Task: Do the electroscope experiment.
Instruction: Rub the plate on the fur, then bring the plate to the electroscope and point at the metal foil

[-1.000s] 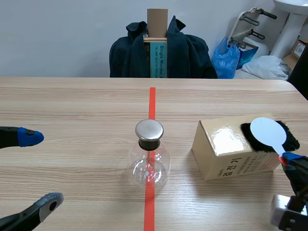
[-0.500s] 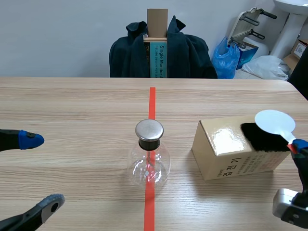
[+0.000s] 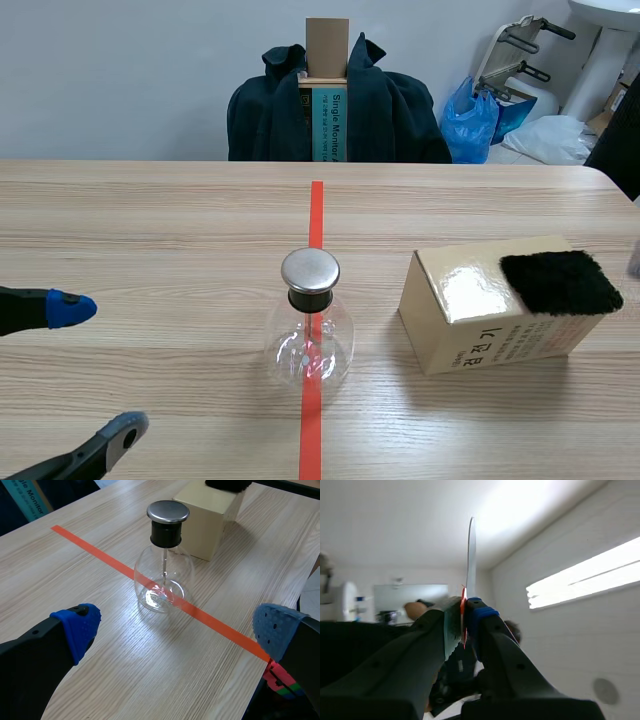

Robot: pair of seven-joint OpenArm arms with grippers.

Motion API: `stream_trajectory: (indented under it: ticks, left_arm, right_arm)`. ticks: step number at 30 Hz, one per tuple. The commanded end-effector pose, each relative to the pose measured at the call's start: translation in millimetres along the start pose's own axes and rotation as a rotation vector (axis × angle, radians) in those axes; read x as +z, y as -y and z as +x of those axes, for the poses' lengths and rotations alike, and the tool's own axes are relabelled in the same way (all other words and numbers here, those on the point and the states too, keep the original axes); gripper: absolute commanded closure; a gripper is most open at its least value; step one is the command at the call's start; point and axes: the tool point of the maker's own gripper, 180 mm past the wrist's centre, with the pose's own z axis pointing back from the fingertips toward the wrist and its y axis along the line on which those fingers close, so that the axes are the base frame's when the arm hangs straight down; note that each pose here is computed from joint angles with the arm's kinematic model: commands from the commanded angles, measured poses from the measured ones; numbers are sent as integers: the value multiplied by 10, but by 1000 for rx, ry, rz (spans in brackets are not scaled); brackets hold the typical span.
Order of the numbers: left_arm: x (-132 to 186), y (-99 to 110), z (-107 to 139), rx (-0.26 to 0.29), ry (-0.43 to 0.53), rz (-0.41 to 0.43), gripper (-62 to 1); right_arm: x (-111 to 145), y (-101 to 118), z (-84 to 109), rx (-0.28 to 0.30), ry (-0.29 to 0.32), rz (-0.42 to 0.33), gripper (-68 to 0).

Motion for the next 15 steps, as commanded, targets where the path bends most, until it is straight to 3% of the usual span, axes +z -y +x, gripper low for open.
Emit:
stream_trajectory:
  ticks: [1, 2, 9, 13, 15]
  left_arm:
    - [-31, -58, 46, -10, 18, 9, -623]
    - [-44, -81, 29, -16, 8, 11, -614]
    - [-183, -146, -141, -23, -51, -4, -218]
    - [-326, -187, -193, -10, -31, 2, -49]
    - [-407, -176, -259, -23, -34, -6, -29]
  right_arm:
    - [-128, 356, -137, 53, -10, -121, -7]
    - [-185, 519, -168, 57, -14, -169, -7]
    - [-385, 1552, -369, 47, -59, -480, -7]
    - [-414, 1792, -422, 43, -59, -539, -7]
    - [-433, 1839, -440, 43, -57, -551, -7]
